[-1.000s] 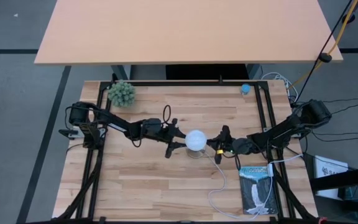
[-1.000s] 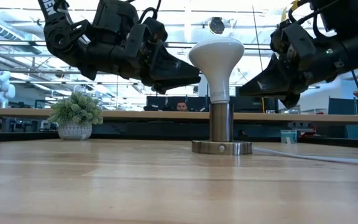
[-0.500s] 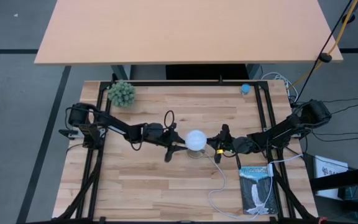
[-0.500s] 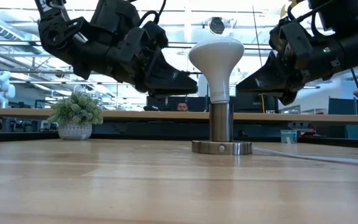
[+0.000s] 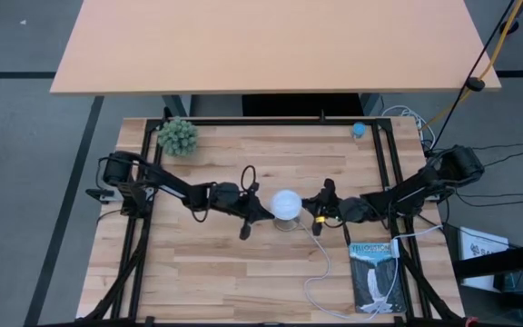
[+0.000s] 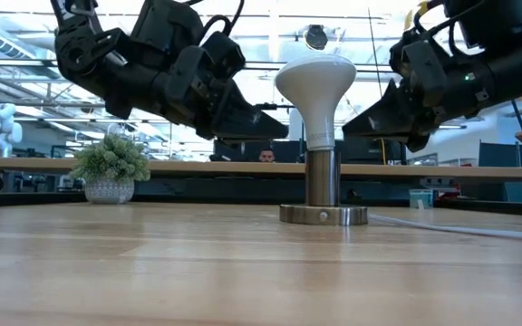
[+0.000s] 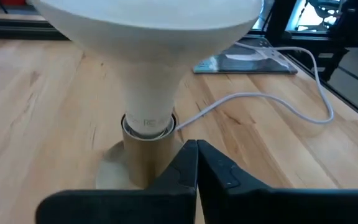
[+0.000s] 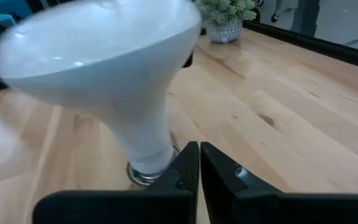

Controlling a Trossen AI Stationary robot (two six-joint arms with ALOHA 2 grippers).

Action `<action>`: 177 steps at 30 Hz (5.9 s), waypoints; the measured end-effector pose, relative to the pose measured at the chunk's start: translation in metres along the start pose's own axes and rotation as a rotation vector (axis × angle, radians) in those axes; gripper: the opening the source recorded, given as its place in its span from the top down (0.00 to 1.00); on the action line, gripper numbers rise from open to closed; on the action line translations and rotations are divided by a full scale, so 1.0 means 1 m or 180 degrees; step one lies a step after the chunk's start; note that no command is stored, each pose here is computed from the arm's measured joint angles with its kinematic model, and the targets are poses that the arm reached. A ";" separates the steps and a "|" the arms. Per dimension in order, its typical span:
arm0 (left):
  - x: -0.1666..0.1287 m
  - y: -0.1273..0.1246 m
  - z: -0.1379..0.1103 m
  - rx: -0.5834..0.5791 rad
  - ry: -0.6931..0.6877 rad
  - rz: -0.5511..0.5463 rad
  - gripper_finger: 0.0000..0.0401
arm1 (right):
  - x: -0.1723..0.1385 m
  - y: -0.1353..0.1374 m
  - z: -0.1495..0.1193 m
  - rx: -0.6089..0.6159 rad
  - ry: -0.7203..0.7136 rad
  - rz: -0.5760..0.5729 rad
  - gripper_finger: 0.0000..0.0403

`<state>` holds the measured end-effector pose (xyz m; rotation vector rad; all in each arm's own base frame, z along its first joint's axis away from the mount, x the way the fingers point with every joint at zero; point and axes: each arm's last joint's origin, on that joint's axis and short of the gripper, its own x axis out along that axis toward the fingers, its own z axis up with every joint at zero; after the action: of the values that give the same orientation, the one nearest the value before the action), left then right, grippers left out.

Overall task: Screw lightbulb
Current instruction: Insert the light bulb into the lamp

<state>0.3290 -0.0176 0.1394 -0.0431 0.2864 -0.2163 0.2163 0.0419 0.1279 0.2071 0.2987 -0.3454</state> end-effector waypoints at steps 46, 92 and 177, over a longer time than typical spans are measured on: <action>0.013 0.012 0.008 -0.0017 -0.0023 -0.0124 1.00 | 0.006 -0.009 0.024 0.0366 0.0427 0.0498 1.00; 0.014 0.016 0.011 -0.0037 -0.0032 -0.0088 1.00 | 0.017 0.005 0.018 0.0216 0.0424 0.0242 1.00; 0.008 0.036 0.013 -0.0301 -0.0106 -0.0152 1.00 | 0.009 0.019 0.018 0.0391 0.0522 0.0687 1.00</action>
<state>0.3477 0.0164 0.1472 -0.1471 0.2624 -0.2492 0.2352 0.0521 0.1445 0.3864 0.4136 -0.1328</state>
